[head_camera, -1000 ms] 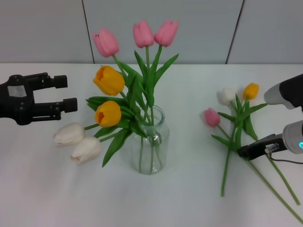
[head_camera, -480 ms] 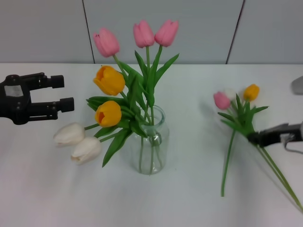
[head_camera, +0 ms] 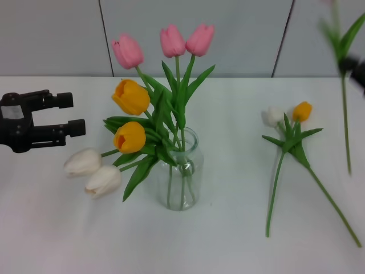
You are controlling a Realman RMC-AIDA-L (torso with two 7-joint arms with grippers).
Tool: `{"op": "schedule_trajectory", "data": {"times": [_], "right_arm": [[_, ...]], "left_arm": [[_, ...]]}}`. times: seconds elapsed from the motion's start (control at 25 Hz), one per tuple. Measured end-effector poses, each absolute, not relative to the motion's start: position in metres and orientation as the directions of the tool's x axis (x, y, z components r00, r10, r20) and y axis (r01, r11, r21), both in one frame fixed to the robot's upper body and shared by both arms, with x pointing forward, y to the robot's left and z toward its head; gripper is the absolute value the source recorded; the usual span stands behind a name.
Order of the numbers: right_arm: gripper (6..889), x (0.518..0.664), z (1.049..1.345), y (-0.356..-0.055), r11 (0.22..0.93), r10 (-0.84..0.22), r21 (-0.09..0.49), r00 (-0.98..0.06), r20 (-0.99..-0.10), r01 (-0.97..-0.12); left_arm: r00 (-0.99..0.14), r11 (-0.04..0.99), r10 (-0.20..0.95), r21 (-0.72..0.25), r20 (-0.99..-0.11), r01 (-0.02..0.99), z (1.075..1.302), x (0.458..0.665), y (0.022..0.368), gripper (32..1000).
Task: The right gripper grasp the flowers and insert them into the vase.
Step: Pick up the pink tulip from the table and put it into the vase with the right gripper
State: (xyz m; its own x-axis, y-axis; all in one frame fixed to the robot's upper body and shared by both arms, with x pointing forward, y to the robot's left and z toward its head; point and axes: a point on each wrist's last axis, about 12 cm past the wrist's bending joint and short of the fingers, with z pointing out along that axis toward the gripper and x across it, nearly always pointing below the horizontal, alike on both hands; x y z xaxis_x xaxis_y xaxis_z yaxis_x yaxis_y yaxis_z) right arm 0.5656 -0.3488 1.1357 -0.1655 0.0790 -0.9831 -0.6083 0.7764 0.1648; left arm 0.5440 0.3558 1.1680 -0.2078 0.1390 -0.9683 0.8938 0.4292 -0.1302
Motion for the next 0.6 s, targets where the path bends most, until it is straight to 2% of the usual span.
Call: {"op": "schedule_trajectory", "data": {"times": [0.12,0.28,0.44,0.6], "right_arm": [[50,0.567,1.146,-0.341,0.752,0.157,0.126,-0.009,-0.988,-0.647],[48,0.581,1.155,-0.310,0.682,0.244,0.103,0.093,-0.965,-0.724],[47,0.603,1.173,-0.265,0.559,0.331,0.105,0.105,-0.938,-0.822],[48,0.612,1.186,-0.232,0.441,0.373,0.104,0.076,-0.925,-0.892]], "left_arm": [[-0.206,0.433,0.136,-0.129,-0.969,0.892,1.168,0.544,0.357,830],[-0.206,0.433,0.138,-0.128,-0.969,0.892,1.169,0.545,0.357,830],[-0.202,0.429,0.137,-0.126,-0.970,0.895,1.170,0.546,0.355,830],[-0.198,0.420,0.140,-0.122,-0.970,0.899,1.171,0.548,0.352,830]]}}
